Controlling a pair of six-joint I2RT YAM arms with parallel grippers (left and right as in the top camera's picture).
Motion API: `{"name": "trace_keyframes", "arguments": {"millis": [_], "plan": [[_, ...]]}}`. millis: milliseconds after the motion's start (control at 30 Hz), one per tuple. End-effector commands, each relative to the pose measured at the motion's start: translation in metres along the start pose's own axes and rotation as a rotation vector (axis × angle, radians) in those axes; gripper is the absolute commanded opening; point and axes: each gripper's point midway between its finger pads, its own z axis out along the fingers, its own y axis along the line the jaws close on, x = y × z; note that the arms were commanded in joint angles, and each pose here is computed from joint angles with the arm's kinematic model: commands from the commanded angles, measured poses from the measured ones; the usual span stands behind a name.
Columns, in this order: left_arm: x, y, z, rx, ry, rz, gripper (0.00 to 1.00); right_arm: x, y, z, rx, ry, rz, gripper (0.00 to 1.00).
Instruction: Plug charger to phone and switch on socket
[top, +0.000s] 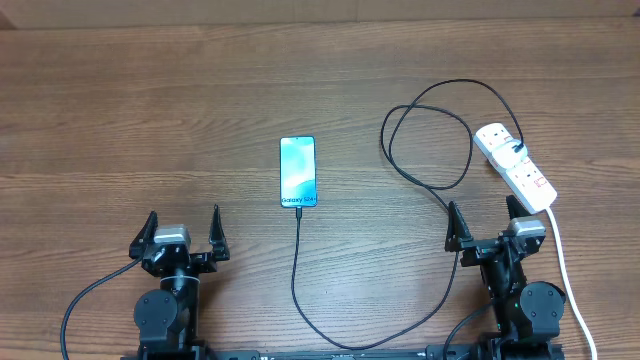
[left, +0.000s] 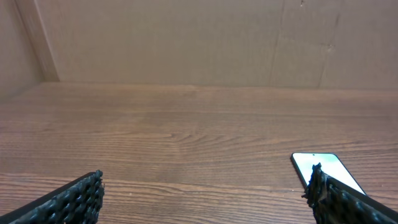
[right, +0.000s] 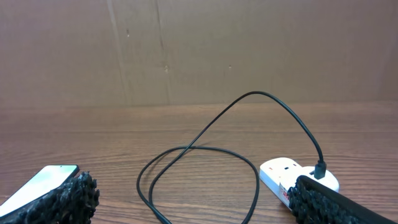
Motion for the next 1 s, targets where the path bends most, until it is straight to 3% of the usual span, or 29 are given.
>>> {"name": "trace_keyframes", "arguments": {"millis": [0, 967], "plan": [[-0.0014, 0.001, -0.0004, -0.007, -0.01, 0.021, 1.0, 0.0023, -0.0002, 0.0001, 0.003, -0.001, -0.029, 1.0], [-0.0014, 0.0011, -0.0004, -0.007, -0.01, 0.021, 1.0, 0.0015, -0.0001, 0.0001, 0.002, -0.005, -0.057, 1.0]]}}
